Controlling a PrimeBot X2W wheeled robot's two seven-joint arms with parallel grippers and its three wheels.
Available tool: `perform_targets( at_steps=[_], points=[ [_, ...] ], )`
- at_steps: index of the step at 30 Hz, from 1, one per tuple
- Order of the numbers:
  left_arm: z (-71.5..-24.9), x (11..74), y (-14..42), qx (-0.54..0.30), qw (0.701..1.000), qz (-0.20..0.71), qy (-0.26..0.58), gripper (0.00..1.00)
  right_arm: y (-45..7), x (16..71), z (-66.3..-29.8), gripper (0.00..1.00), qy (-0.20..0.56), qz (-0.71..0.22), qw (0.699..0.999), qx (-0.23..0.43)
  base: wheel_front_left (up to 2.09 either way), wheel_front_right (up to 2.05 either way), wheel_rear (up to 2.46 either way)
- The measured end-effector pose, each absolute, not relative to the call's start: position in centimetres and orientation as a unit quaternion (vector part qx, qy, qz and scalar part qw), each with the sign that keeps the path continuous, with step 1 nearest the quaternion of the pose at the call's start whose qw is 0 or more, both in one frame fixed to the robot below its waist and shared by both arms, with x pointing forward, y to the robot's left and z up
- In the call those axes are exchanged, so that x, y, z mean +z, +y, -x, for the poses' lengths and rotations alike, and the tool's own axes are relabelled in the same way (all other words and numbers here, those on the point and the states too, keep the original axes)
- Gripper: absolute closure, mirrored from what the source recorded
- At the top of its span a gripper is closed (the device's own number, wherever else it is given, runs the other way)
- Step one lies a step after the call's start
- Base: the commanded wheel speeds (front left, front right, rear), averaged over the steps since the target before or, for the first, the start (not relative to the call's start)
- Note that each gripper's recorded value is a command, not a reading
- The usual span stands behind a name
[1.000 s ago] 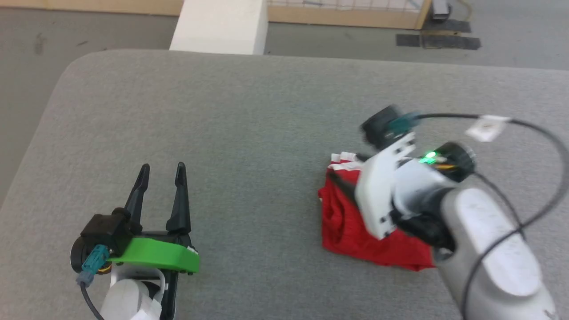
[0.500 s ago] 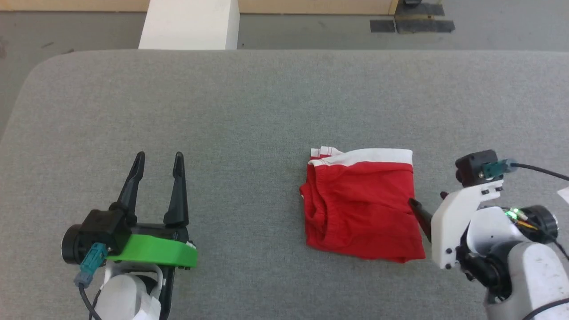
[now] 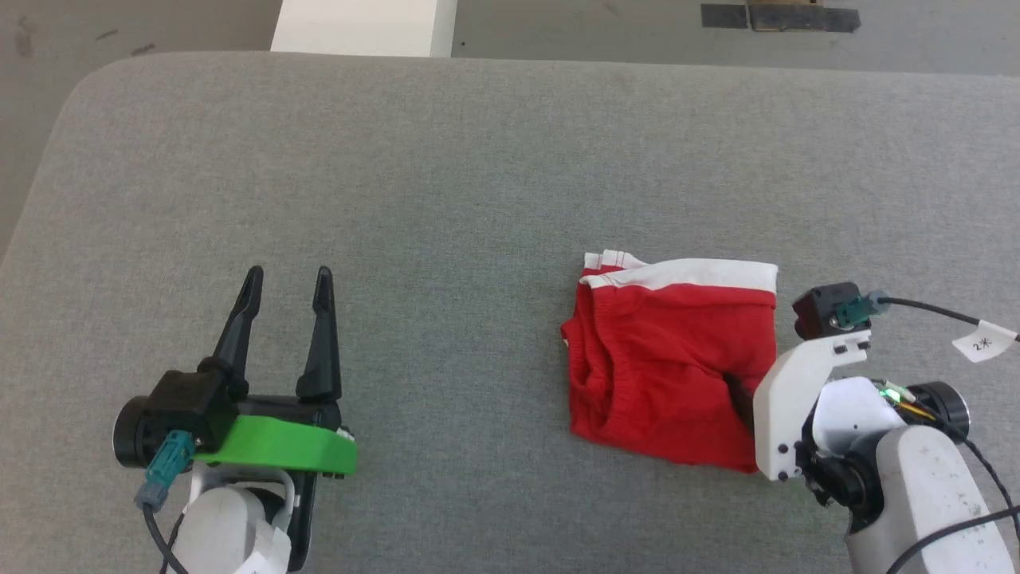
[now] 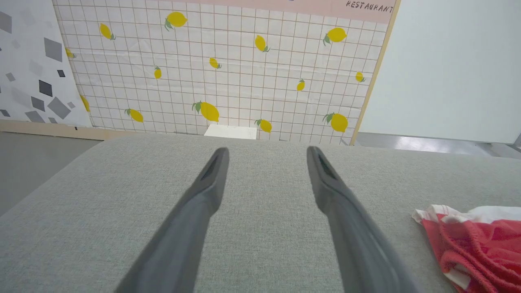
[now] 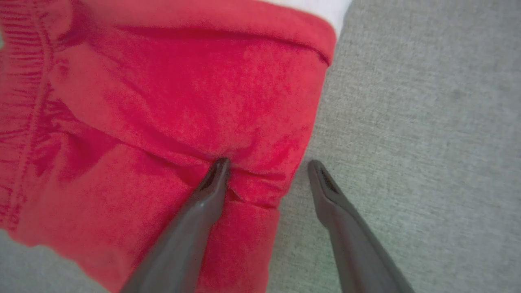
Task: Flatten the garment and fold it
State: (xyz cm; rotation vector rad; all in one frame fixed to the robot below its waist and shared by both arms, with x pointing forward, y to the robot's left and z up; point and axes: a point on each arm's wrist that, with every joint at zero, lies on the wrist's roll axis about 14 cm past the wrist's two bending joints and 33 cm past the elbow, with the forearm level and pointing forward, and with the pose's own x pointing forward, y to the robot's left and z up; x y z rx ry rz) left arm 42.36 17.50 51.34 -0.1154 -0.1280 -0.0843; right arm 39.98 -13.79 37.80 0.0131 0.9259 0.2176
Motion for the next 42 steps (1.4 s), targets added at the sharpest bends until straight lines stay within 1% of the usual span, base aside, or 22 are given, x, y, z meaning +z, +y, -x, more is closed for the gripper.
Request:
perform_targets(
  at_steps=[6,7,8,17,21,24,30,35,37,42],
  points=[
    [-42.5,51.0,17.7,-0.039,0.996,0.057,-0.059,0.00,-13.7,37.3,-40.9,0.00,0.448,-0.002,0.888,0.104,0.00,0.00,0.00],
    [-42.6,51.0,17.7,-0.039,0.996,0.057,-0.060,0.00,-13.6,37.2,-41.0,0.69,0.448,-0.002,0.888,0.105,0.00,0.00,0.00],
    [-42.6,51.0,17.7,-0.039,0.996,0.057,-0.060,0.00,-13.6,37.3,-41.2,1.00,0.448,0.000,0.888,0.106,0.00,0.00,0.00],
    [-42.6,51.5,17.6,-0.042,0.995,0.060,-0.066,0.00,-14.3,38.7,-41.4,1.00,0.435,0.051,0.890,0.129,0.00,0.00,0.00],
    [-42.9,52.1,17.1,-0.049,0.994,0.062,-0.077,0.00,-16.0,40.2,-40.9,1.00,0.430,0.107,0.885,0.144,0.00,0.00,0.00],
    [-43.6,52.6,15.9,-0.069,0.992,0.063,-0.085,0.00,-18.3,41.7,-40.7,1.00,0.427,0.143,0.882,0.138,0.00,0.00,0.00],
    [-45.5,53.5,12.5,-0.117,0.985,0.072,-0.106,0.00,-24.5,43.9,-39.9,1.00,0.437,0.199,0.872,0.092,0.00,0.00,0.00],
    [-47.7,53.1,8.8,-0.170,0.976,0.075,-0.111,0.00,-30.7,45.1,-39.3,1.00,0.448,0.210,0.869,0.024,0.00,0.00,0.00],
    [-48.6,52.7,7.8,-0.185,0.973,0.078,-0.112,0.00,-33.2,45.2,-39.1,1.00,0.456,0.221,0.862,-0.002,0.00,0.00,0.00],
    [-50.6,50.5,6.3,-0.208,0.970,0.080,-0.100,0.00,-39.1,45.7,-39.2,1.00,0.465,0.236,0.851,-0.070,0.00,0.00,0.00]
  ],
)
